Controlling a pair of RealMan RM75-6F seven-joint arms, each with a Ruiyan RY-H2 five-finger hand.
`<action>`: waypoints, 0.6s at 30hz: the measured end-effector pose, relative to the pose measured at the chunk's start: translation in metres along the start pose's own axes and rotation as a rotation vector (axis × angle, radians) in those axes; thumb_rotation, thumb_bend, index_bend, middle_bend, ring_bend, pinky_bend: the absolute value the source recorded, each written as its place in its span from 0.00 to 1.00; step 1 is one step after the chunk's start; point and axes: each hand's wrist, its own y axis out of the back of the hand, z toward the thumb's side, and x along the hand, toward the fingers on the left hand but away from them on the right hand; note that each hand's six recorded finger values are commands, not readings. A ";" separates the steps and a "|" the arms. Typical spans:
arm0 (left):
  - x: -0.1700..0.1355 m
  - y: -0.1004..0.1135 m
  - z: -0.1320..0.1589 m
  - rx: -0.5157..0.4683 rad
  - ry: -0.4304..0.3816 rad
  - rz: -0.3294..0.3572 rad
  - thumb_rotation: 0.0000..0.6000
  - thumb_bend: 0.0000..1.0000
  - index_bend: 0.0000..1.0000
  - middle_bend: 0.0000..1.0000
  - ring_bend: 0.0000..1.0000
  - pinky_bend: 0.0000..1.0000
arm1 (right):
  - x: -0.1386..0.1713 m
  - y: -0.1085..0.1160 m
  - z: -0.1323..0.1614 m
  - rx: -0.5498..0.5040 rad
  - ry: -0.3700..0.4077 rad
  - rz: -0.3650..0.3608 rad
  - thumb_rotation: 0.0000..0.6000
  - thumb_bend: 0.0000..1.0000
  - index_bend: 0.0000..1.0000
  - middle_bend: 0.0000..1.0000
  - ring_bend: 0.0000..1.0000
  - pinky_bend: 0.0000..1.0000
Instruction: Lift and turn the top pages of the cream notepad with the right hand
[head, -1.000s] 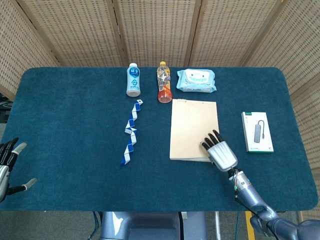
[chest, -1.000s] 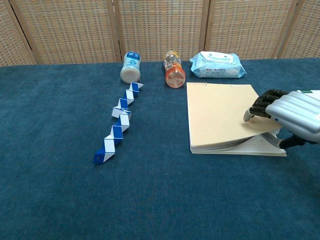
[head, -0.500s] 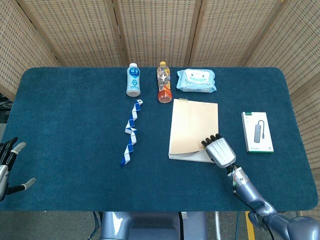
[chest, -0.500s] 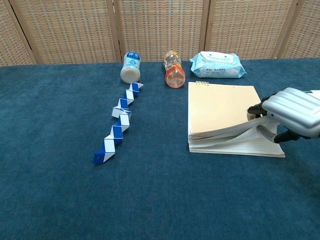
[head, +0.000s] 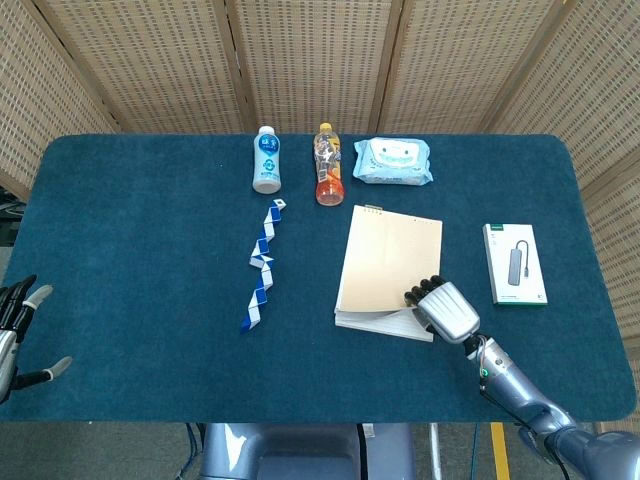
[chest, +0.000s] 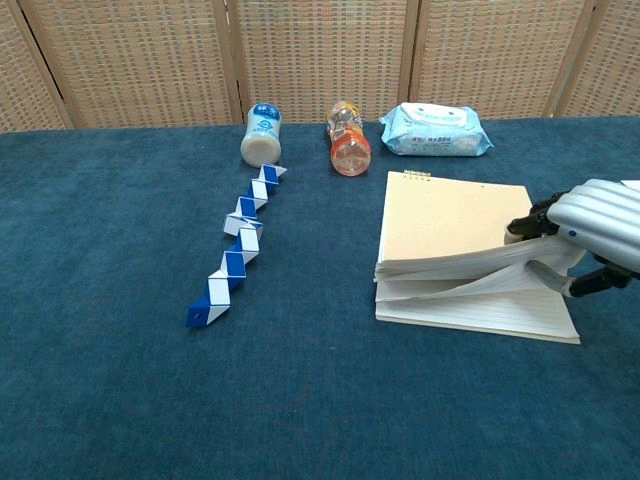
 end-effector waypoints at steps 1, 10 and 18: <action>0.000 0.000 0.000 0.000 -0.001 0.000 1.00 0.00 0.00 0.00 0.00 0.00 | 0.003 0.002 0.000 -0.003 0.011 -0.001 1.00 0.62 0.65 0.63 0.45 0.43; -0.001 -0.001 0.002 0.004 -0.002 -0.001 1.00 0.00 0.00 0.00 0.00 0.00 | 0.038 0.021 0.013 -0.038 0.152 -0.027 1.00 0.62 0.65 0.63 0.45 0.43; -0.001 -0.003 0.003 0.013 -0.006 -0.005 1.00 0.00 0.00 0.00 0.00 0.00 | 0.076 0.040 0.029 -0.049 0.291 -0.043 1.00 0.62 0.65 0.63 0.46 0.43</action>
